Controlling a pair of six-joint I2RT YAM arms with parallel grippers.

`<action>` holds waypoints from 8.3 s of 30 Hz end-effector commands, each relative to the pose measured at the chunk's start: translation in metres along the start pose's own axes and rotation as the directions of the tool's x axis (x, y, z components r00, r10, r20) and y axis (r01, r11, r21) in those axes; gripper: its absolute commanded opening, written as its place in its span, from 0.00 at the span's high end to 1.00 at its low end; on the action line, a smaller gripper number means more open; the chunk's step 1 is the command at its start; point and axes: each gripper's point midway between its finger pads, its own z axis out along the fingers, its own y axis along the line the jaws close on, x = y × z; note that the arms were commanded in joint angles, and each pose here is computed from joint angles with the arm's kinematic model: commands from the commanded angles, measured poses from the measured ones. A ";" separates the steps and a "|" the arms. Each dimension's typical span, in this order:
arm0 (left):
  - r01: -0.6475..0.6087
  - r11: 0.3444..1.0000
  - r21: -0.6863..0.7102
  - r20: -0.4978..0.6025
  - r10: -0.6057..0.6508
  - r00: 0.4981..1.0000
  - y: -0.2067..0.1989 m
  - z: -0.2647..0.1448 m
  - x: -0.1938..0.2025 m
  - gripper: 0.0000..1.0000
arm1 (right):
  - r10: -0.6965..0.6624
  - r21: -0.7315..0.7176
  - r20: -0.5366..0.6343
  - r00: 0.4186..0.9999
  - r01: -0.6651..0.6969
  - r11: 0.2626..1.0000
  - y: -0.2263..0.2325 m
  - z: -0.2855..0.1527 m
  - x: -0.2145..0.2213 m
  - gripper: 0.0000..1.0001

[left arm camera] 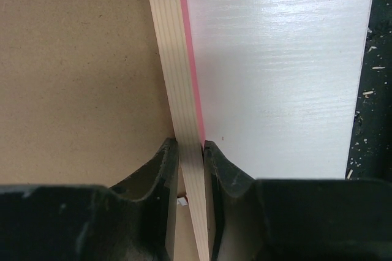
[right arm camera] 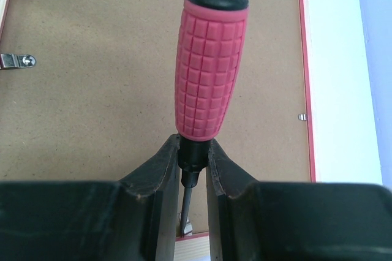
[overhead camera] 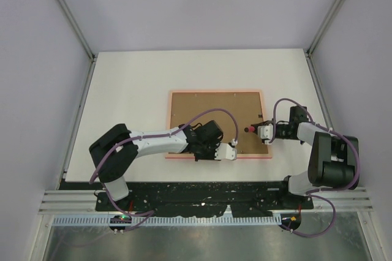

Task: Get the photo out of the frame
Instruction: Release the photo frame item from the photo frame, then adjust the screwdriver.

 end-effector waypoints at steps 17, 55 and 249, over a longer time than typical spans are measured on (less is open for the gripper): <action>-0.026 0.980 0.197 -0.109 0.048 0.993 -0.055 -0.008 0.030 0.89 | -0.341 -0.088 -0.113 0.933 0.333 0.939 -0.008 0.003 0.040 0.92; -0.033 0.979 0.203 -0.101 0.055 0.993 -0.062 -0.016 0.032 1.00 | -0.452 0.297 -0.044 0.891 0.443 0.846 -0.088 0.011 -0.014 0.92; 0.288 0.912 0.291 0.389 -0.388 0.835 0.032 -0.163 -0.112 1.00 | 0.819 -0.390 0.113 0.562 -0.733 0.557 -0.069 0.028 -0.263 0.52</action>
